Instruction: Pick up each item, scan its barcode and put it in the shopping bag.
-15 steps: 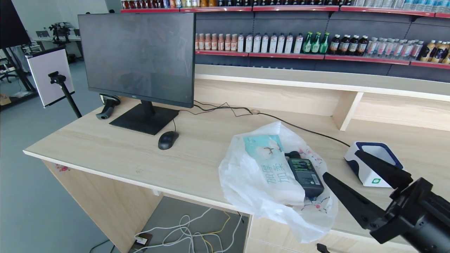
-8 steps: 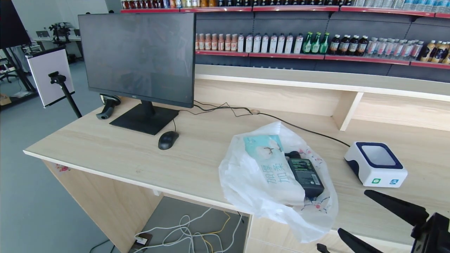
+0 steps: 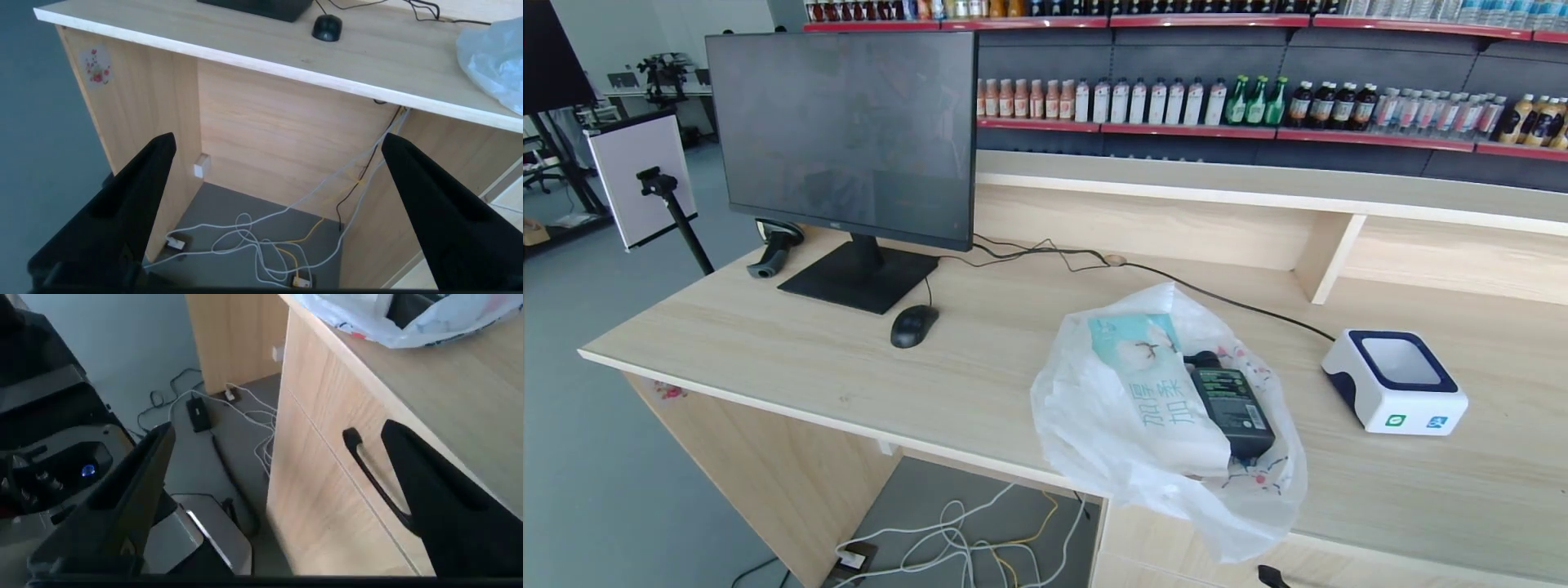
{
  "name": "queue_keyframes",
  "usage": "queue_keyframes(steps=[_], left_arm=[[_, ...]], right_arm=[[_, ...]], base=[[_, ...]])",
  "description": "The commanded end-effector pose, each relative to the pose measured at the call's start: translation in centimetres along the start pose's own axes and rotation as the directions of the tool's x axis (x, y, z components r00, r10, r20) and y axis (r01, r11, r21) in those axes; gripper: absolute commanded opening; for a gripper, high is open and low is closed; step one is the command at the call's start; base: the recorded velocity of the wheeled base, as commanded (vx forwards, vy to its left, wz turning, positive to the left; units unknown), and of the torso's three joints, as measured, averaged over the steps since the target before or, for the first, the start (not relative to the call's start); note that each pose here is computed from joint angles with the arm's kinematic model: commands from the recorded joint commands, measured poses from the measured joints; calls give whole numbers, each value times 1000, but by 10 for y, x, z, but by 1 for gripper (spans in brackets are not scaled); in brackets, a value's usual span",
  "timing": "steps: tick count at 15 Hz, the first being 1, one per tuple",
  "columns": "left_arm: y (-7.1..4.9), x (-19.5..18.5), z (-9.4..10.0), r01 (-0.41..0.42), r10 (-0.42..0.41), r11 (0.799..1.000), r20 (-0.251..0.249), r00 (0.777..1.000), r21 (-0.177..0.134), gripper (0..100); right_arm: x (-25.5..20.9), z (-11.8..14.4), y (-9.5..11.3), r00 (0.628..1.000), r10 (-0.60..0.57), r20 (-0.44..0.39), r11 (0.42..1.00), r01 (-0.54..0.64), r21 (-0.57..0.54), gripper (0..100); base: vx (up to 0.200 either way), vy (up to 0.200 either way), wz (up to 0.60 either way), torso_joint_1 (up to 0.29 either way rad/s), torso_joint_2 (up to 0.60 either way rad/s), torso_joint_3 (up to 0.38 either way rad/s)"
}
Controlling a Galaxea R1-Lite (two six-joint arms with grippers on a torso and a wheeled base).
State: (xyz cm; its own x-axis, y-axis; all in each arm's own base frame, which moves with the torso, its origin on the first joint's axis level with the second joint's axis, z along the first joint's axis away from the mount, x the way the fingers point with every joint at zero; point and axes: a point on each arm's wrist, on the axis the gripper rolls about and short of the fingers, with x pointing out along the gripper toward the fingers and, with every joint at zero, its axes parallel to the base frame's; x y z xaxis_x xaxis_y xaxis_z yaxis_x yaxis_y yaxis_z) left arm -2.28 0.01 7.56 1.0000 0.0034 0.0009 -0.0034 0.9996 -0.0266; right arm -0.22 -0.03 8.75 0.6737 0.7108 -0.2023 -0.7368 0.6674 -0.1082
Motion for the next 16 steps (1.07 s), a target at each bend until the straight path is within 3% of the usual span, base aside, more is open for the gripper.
queue_keyframes(steps=[1, 2, 3, 4, 5, 6, 8, 11, 12, 13, 14, 16], left_arm=[[0, 0, 0, 0, 0, 1000, 1, 1000, -1, 100], [0, 0, 0, 0, 0, 1000, 1, 1000, -1, 100], [0, 0, 0, 0, 0, 1000, 1, 1000, -3, 100], [0, 0, 0, 0, 0, 1000, 1, 1000, -3, 100], [0, 0, 0, 0, 0, 1000, 1, 1000, -3, 100], [0, 0, 0, 0, 0, 1000, 1, 1000, -3, 100], [0, 0, 0, 0, 0, 1000, 1, 1000, -3, 100], [0, 0, 0, 0, 0, 1000, 1, 1000, -1, 100], [0, 0, 0, -3, 3, 1000, 1, 1000, -3, 100], [0, 0, 0, -1, 1, 1000, 1, 1000, -3, 100], [0, 0, 0, 0, 0, 1000, 1, 1000, -3, 100], [0, 0, 0, -1, 1, 1000, -1, 1000, -3, 100]], right_arm=[[-9, -5, 4, 975, -221, 37, 975, 220, 31, 100], [-8, -4, 5, 938, -347, 9, 936, 346, 63, 100], [-8, -4, 5, 917, -398, -3, 915, 397, 73, 100], [-7, -4, 7, 850, -526, -23, 846, 525, 90, 100], [-7, -5, 8, 821, -570, -28, 816, 570, 94, 100], [-7, -4, 11, 737, -675, -33, 730, 674, 115, 100], [-7, -5, 13, 662, -749, -27, 648, 740, 184, 100], [-6, -4, 12, 648, -761, 19, 639, 744, 194, 100], [-5, -10, 13, 657, -753, -38, 640, 745, 189, 100], [-6, -11, 13, 675, -737, -30, 660, 728, 183, 100], [-10, -12, 17, 696, -717, 46, 690, 699, 187, 100], [-11, -13, 17, 698, -713, 61, 696, 695, 184, 100]], base=[[0, 0, 0, 0, 0, 0], [0, 0, 0, 0, 0, 0], [0, 0, 0, 0, 0, 0], [0, 0, 0, 0, 0, 0], [-200, 0, 0, 7, 2, 2], [-200, 0, 0, 2, 2, 2], [-200, 0, 0, 24, 7, 0], [-200, 0, 0, -10, 5, 5], [-200, 0, 0, 2, 2, 2], [-200, 0, 0, 2, 2, 2], [-200, 0, 0, 2, 2, 2], [-200, 0, -300, 5, 0, -2]])
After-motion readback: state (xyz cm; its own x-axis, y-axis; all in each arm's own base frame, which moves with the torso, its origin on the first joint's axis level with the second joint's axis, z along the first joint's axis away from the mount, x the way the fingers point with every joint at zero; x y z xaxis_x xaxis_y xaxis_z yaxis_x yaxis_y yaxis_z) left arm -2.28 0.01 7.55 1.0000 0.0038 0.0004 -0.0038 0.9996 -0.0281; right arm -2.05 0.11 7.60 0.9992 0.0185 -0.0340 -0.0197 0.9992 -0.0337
